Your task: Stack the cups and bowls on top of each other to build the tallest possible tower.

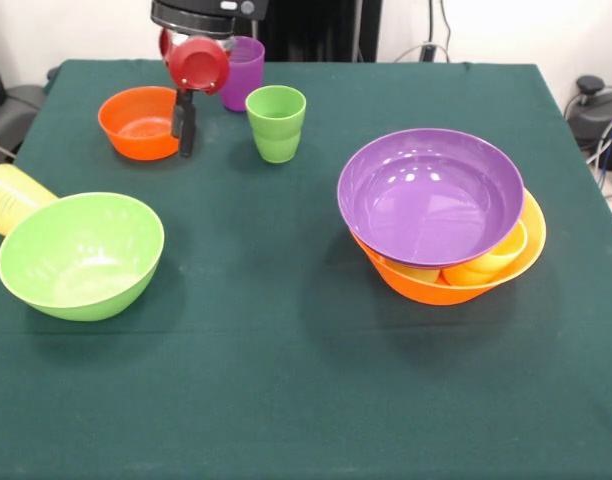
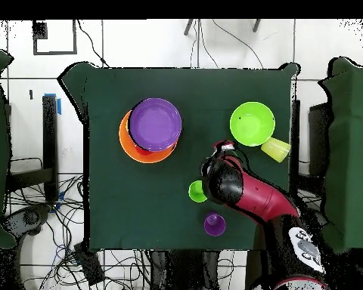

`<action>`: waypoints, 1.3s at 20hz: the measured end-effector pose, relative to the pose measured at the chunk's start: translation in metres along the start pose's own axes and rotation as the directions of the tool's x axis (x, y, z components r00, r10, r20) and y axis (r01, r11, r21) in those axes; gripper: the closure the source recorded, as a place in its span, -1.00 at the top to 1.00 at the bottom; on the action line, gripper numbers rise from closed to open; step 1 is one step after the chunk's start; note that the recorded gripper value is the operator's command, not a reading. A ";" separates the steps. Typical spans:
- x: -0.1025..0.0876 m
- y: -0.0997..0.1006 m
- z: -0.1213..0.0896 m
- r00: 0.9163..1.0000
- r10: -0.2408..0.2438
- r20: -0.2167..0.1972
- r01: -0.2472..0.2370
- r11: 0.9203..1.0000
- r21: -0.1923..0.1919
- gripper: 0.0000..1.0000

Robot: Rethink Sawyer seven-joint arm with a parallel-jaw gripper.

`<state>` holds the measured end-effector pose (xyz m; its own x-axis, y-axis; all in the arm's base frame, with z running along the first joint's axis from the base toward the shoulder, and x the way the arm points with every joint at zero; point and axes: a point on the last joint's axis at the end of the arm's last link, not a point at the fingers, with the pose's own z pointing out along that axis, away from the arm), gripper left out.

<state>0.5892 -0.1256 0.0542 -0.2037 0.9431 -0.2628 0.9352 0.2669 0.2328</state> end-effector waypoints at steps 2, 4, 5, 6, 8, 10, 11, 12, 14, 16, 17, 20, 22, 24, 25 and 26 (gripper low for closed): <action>0.003 -0.003 0.002 1.000 0.000 -0.005 0.000 1.000 0.005 1.00; 0.008 -0.010 0.004 1.000 -0.002 -0.014 0.002 1.000 0.014 1.00; 0.011 -0.014 0.004 1.000 0.000 -0.020 0.000 1.000 0.021 1.00; 0.012 -0.016 0.004 1.000 0.001 -0.022 0.000 1.000 0.023 1.00; 0.014 -0.020 0.003 1.000 0.003 -0.027 -0.002 1.000 0.031 1.00; 0.015 -0.023 0.001 1.000 0.005 -0.030 -0.004 0.999 0.034 1.00; 0.016 -0.025 -0.004 1.000 0.007 -0.031 -0.006 0.999 0.036 1.00; 0.015 -0.025 -0.007 1.000 0.008 -0.030 -0.007 0.999 0.035 1.00; 0.015 -0.026 -0.012 1.000 0.010 -0.028 -0.009 0.999 0.033 1.00; 0.011 -0.026 -0.022 1.000 0.016 -0.021 -0.015 1.000 0.026 1.00; 0.009 -0.025 -0.026 1.000 0.019 -0.018 -0.018 1.000 0.022 1.00; 0.001 -0.026 -0.036 0.999 0.031 -0.007 -0.031 0.999 0.013 1.00; -0.008 -0.028 -0.044 0.999 0.047 0.004 -0.047 0.999 0.006 1.00; -0.015 -0.030 -0.049 0.998 0.056 0.011 -0.056 0.998 0.003 1.00; -0.018 -0.031 -0.051 0.998 0.060 0.014 -0.060 0.998 0.002 1.00; -0.021 -0.033 -0.052 0.998 0.063 0.016 -0.063 0.998 0.001 1.00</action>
<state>0.5473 -0.1443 0.1009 -0.1396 0.9547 -0.2627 0.9466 0.2065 0.2477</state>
